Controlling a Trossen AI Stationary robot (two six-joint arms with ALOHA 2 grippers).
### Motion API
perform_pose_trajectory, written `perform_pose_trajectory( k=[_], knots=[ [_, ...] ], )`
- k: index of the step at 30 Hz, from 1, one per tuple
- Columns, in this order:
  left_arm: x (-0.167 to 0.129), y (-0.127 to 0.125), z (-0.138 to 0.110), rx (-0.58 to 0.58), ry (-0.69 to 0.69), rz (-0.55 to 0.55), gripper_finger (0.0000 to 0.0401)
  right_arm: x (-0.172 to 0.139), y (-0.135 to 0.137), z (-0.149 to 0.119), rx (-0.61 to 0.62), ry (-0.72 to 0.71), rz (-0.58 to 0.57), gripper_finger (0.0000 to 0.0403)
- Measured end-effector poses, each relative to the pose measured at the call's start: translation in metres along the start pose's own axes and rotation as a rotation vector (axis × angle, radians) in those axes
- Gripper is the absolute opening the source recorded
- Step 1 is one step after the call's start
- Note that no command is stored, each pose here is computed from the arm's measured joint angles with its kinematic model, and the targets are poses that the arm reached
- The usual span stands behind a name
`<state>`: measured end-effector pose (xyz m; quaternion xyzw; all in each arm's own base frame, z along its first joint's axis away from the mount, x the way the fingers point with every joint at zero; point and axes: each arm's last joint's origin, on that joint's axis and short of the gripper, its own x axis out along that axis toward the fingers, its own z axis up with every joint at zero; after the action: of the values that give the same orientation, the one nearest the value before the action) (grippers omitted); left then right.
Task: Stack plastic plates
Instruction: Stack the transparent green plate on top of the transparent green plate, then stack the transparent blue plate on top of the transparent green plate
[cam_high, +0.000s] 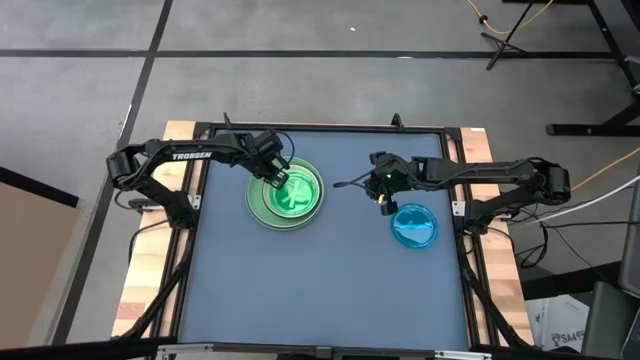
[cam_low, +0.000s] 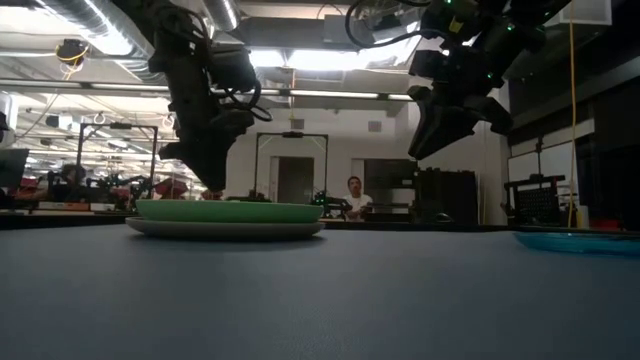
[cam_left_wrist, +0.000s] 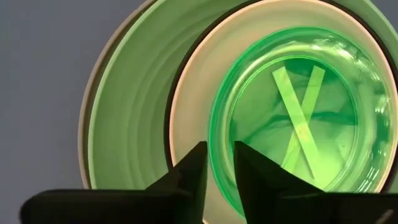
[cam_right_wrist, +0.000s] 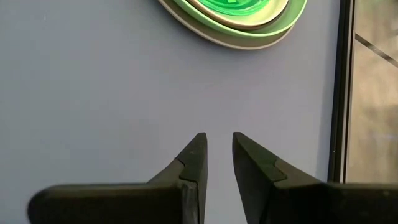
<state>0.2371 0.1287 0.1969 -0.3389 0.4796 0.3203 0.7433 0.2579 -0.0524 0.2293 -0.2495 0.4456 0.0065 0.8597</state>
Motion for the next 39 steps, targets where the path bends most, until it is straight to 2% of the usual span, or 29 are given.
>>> perform_pose_trajectory(
  k=[11,17,22,27,32,35,39],
  knots=[
    [0.000,0.000,0.000,0.004,-0.004,-0.002,0.0091,0.000,0.000,0.000,0.000,0.002,-0.002,0.0066],
    [-0.007,-0.003,0.005,0.035,-0.073,-0.037,0.0092,0.000,0.000,0.000,0.003,0.013,-0.017,0.0072],
    [-0.020,-0.008,0.008,0.050,-0.162,-0.086,0.0092,0.000,-0.001,0.000,0.003,0.016,-0.022,0.0102],
    [-0.028,-0.021,0.004,0.119,-0.217,-0.139,0.0092,0.000,0.000,-0.001,0.018,0.021,-0.018,0.0148],
    [-0.029,-0.040,-0.005,0.187,-0.224,-0.186,0.0092,0.000,0.003,-0.008,0.026,0.104,-0.006,0.0172],
    [-0.030,-0.050,-0.012,0.226,-0.214,-0.207,0.0092,-0.001,0.003,-0.017,0.033,0.174,0.034,0.0174],
    [-0.031,-0.063,-0.019,0.270,-0.224,-0.243,0.0092,-0.003,0.001,-0.034,0.078,0.237,0.166,0.0170]
  ],
)
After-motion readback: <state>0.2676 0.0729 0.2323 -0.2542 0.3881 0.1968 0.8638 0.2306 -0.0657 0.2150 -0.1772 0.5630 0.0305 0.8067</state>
